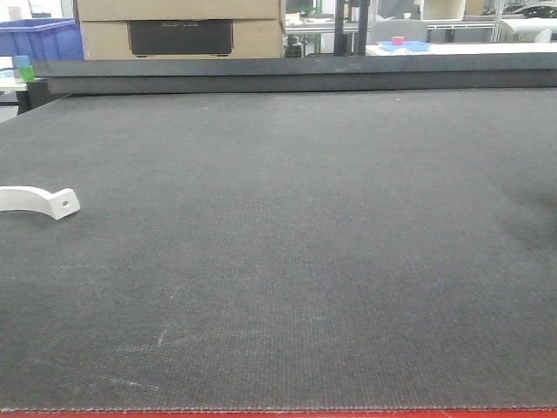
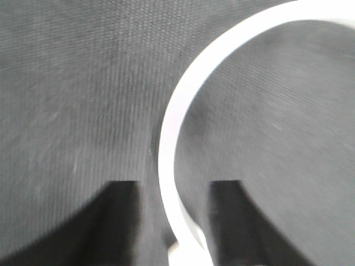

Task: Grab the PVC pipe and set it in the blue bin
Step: 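Close both grippers on the white curved PVC piece, then lift the white PVC piece off the table with both grippers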

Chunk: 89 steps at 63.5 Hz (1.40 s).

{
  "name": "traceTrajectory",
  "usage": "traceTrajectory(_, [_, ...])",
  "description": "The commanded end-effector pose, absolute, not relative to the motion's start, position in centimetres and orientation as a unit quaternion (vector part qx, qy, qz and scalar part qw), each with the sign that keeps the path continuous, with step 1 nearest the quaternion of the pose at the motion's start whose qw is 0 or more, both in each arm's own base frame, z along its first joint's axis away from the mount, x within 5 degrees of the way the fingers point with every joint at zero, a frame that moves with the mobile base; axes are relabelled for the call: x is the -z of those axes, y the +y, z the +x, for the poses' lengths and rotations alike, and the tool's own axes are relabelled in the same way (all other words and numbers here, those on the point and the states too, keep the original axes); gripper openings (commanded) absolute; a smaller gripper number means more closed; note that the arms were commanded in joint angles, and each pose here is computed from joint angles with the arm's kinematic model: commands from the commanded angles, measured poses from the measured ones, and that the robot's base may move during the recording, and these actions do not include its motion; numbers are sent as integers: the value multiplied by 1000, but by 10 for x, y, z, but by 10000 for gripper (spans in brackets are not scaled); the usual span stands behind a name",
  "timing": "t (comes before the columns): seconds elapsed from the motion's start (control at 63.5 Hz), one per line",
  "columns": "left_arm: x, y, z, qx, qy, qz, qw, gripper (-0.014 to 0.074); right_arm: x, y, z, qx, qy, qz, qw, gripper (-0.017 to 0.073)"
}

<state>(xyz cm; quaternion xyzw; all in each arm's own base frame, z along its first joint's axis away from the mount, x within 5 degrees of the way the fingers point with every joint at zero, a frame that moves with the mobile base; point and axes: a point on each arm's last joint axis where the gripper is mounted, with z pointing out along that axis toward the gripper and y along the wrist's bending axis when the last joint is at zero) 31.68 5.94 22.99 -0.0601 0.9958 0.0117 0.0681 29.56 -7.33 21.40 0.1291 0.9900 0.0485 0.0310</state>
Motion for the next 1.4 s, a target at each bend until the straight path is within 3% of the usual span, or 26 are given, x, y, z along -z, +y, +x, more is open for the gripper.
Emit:
traceTrajectory(0.0, [-223, 61, 324, -21, 996, -51, 73, 272, -217, -74, 297, -45, 990, 126, 40, -162])
traceTrajectory(0.489, [-191, 63, 335, -18, 998, -45, 41, 167, -217, -74, 297, -45, 990, 126, 41, -162])
traceTrajectory(0.599, [-191, 63, 334, -18, 998, -45, 36, 76, -217, -74, 297, -45, 990, 126, 41, -162])
traceTrajectory(0.725, [-191, 62, 331, -16, 999, -45, 18, -113, -221, -74, 297, -45, 990, 125, 44, -162])
traceTrajectory(0.851, [-203, 55, 323, -7, 999, -41, 1, -111, -237, -74, 295, -42, 989, 123, 64, -162])
traceTrajectory(1.024, [-246, 33, 311, -11, 998, -7, 64, -111, -269, -70, 283, -35, 985, 120, 117, -162])
traceTrajectory(1.387, [-346, -15, 281, 41, 937, 10, 346, -111, -342, -62, 254, -3, 943, 111, 314, -162])
